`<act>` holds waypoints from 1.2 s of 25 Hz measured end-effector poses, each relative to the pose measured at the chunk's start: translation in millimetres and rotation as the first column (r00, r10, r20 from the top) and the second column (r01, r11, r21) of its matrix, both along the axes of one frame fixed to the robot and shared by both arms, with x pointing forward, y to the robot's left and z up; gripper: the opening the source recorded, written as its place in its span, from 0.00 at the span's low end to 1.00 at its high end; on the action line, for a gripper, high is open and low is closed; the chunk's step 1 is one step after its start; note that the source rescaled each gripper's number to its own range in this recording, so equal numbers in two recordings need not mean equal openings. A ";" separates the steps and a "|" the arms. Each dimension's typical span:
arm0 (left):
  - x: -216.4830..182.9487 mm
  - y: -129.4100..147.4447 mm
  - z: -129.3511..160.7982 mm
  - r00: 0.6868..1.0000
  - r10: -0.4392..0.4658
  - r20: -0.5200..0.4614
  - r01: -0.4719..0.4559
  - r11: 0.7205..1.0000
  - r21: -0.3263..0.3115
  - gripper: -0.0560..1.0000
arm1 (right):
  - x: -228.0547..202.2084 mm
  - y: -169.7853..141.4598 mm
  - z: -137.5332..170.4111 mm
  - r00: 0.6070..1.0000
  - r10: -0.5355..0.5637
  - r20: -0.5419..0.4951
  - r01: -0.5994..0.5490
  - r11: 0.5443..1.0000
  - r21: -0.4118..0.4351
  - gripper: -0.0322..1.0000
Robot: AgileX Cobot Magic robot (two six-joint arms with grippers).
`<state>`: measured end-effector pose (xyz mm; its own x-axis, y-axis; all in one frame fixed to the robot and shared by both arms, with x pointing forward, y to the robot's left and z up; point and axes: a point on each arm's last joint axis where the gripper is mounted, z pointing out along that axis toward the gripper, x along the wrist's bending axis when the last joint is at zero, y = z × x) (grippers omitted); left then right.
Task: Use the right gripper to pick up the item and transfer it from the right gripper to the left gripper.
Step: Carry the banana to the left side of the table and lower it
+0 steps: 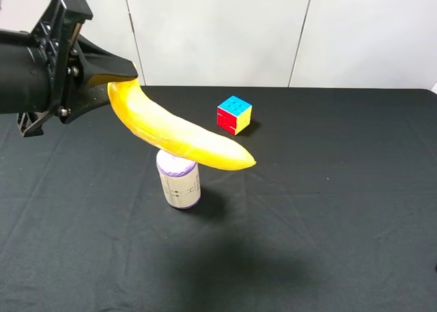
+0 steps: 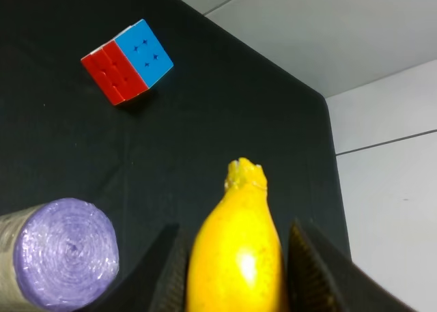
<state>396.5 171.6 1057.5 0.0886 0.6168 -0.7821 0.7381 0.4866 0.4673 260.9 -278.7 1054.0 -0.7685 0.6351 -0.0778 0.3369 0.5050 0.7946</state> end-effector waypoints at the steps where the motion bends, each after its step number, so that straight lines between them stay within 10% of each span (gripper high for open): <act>1: 0.0 0.0 0.0 1.000 0.000 0.000 0.000 1.000 0.000 0.05 | 0.2 0.2 -0.7 1.000 0.000 -0.001 0.000 1.000 -0.001 1.00; 21: 0.1 0.0 0.1 1.000 0.001 0.001 -0.001 1.000 0.000 0.05 | 3.5 -3.5 -4.5 0.988 -0.154 -0.005 0.154 0.988 -0.010 1.00; 30: 0.1 0.0 0.1 1.000 0.001 0.001 -0.001 1.000 0.000 0.05 | -5.7 -21.3 -2.1 0.798 -0.600 0.057 0.597 0.800 0.067 1.00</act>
<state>396.6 171.7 1057.6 0.0889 0.6166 -0.7823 0.7373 0.4874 0.4679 255.3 -300.1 1051.8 -0.2272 0.9707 -0.0784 0.5019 0.1857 0.8448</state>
